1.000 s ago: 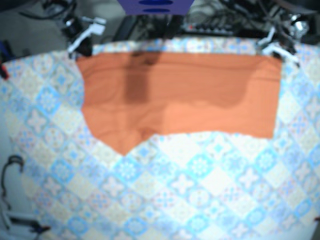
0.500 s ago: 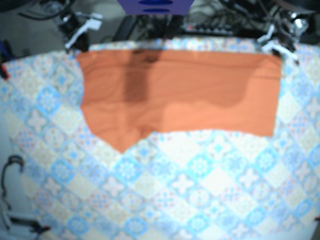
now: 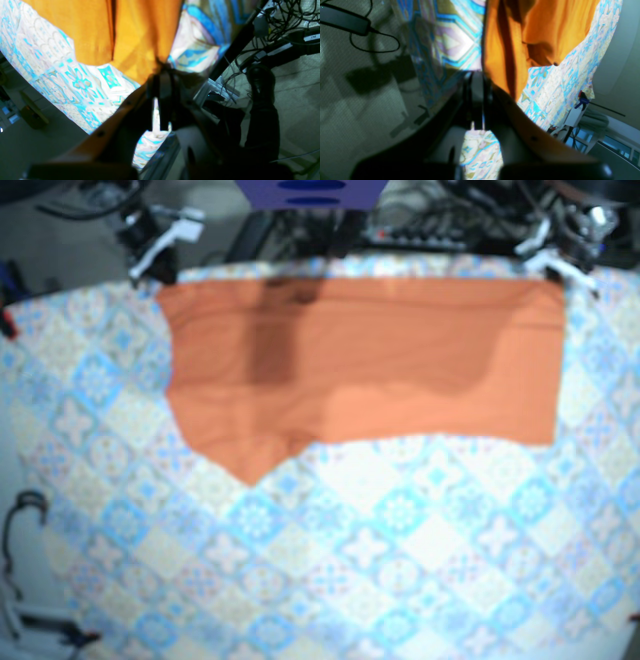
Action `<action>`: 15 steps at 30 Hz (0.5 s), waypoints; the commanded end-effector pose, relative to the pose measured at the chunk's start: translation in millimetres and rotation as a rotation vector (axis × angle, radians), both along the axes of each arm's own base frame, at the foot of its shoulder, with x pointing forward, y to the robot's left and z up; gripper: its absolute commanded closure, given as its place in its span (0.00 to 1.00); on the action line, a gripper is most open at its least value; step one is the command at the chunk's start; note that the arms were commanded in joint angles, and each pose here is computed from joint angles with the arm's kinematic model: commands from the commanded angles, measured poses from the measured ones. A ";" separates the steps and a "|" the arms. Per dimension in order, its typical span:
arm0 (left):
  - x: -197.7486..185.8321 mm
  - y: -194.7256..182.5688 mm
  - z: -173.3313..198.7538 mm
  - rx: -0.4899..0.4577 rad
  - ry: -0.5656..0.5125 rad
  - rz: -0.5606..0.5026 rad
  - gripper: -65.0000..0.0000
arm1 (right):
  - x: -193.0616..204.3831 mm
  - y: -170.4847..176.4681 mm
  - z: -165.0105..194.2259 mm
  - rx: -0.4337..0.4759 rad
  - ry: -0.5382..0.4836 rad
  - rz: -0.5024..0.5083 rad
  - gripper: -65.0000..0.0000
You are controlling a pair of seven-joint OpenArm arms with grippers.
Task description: Fold the T-shirt properly
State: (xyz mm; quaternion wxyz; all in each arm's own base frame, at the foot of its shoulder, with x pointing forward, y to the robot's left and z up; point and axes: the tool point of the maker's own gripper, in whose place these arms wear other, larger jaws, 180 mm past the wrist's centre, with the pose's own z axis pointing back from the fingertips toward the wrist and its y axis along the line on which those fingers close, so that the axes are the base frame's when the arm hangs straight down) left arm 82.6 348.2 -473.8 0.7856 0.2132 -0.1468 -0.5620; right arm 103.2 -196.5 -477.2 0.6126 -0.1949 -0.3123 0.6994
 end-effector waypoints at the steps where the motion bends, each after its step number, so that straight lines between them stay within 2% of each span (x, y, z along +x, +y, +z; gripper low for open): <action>1: -2.8 2.7 1.9 0.008 0.013 -0.012 1.00 | 2.2 -3.1 4.8 0.000 -0.019 0.002 1.00; 15: -10.5 1.5 0.3 0.004 0.029 -0.013 1.00 | 1.8 -3.3 4.4 0.000 -0.017 0.002 1.00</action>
